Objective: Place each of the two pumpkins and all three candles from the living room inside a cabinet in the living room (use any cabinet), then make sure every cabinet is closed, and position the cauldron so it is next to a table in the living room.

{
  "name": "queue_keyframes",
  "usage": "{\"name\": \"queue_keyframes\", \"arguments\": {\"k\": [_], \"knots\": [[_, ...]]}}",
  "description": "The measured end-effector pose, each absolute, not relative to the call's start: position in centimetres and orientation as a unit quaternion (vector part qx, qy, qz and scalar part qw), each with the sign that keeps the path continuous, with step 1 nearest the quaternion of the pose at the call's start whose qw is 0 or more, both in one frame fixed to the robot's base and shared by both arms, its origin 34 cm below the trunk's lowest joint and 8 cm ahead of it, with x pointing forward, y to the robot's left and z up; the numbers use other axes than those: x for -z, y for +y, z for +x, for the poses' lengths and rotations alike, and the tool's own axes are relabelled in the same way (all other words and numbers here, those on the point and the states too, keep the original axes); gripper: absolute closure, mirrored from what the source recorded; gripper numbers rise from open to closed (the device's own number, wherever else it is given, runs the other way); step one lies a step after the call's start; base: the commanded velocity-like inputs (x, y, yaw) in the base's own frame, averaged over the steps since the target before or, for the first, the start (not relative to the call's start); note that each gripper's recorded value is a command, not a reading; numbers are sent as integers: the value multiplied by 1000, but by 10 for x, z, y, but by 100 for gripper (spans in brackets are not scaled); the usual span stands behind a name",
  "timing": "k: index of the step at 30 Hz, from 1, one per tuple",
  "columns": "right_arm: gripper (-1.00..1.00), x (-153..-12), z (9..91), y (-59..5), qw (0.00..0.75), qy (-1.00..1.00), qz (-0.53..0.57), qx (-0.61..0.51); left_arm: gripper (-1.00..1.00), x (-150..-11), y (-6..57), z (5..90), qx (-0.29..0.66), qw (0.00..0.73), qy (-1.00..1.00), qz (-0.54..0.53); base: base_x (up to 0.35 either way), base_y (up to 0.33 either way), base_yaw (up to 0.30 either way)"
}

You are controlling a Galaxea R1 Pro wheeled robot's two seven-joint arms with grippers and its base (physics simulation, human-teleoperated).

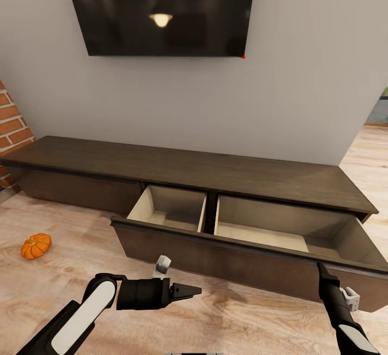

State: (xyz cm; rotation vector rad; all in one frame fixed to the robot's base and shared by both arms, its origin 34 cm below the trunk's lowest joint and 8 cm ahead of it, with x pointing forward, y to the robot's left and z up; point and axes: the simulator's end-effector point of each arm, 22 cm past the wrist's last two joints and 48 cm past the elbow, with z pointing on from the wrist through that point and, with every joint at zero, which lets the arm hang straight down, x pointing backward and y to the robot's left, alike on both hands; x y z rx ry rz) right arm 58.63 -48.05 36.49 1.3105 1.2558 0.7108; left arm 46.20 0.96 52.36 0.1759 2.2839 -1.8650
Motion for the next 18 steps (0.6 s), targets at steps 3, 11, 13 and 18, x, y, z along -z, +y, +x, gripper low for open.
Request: {"name": "queue_keyframes", "arguments": {"k": [3,11,13,18], "knots": [[100,-365,587,-480,561,534,556,-302,-100,-523,9,462,629,93,770,59,-60,0,0],[100,-365,587,-479,561,535,555,-302,-100,-524,10,462,629,94,770,59,-27,0,0],[100,-365,587,-479,561,536,554,-303,-100,-523,10,462,629,94,770,59,-76,0,0],[100,-365,587,-478,561,536,553,-303,-100,-524,10,462,629,94,770,59,-20,0,0]]}}
